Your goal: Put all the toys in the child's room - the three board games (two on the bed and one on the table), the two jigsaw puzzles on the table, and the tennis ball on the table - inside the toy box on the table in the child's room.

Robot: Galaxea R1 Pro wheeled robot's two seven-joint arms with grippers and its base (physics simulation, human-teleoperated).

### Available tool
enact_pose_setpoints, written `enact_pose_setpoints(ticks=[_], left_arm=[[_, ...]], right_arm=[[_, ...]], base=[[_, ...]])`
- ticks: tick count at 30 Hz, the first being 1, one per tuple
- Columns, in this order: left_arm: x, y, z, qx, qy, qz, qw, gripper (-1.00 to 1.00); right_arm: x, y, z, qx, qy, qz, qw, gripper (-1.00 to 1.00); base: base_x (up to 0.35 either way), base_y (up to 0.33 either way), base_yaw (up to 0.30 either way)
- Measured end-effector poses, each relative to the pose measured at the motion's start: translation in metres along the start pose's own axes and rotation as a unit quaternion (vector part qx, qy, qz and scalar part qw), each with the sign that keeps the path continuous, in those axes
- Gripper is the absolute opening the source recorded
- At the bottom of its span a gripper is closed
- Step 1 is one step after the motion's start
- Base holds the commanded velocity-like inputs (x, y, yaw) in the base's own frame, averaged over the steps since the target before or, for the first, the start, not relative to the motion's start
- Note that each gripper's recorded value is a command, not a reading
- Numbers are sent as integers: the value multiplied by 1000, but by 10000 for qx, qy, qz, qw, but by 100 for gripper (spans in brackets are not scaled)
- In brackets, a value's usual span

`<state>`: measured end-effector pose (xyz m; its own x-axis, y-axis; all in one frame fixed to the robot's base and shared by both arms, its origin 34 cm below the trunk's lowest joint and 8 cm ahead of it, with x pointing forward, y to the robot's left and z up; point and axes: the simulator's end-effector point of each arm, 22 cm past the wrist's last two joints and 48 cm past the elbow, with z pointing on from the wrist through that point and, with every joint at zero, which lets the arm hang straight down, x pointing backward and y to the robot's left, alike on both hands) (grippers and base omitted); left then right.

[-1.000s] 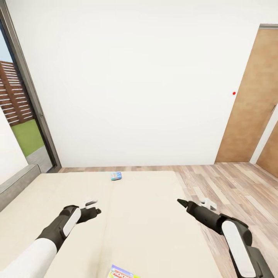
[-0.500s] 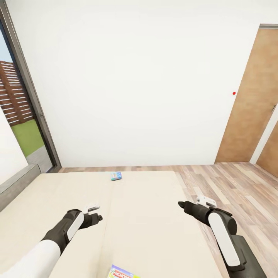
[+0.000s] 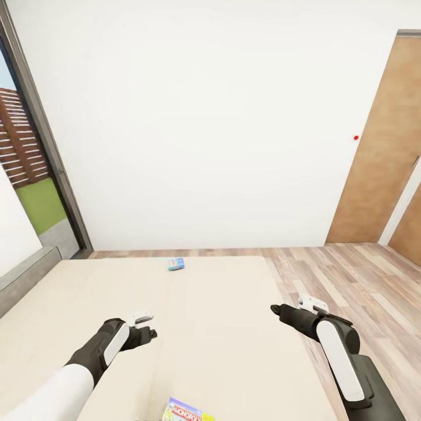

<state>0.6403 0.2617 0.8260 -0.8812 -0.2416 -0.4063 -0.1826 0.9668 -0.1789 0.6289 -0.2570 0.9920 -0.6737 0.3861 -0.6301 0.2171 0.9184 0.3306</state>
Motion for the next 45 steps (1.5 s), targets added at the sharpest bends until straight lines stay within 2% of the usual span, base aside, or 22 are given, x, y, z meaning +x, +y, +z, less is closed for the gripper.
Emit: enact_pose_setpoints(ticks=[3,10,16,27,38,45], left_arm=[[10,-8,3,47,176,18,9998,100],[22,-20,8,124,351,49,9993,100],[28,-19,11,123,448,58,9989,100],[44,-16,18,1,686,314,9971,100],[53,-12,24,-22,839,326,9959,100],[65,-4,26,-74,1077,323,9936,100]], right_arm=[[2,0,2,2,27,8,10000,100],[7,-2,5,18,115,-1,9999,100],[16,-3,8,29,322,-67,9995,100],[25,-6,14,62,473,-94,9988,100],[30,-8,19,74,544,-82,9985,100],[32,-8,21,71,592,-101,9982,100]], base=[[0,0,0],[0,0,0],[0,0,0],[0,0,0],[0,0,0],[0,0,0]])
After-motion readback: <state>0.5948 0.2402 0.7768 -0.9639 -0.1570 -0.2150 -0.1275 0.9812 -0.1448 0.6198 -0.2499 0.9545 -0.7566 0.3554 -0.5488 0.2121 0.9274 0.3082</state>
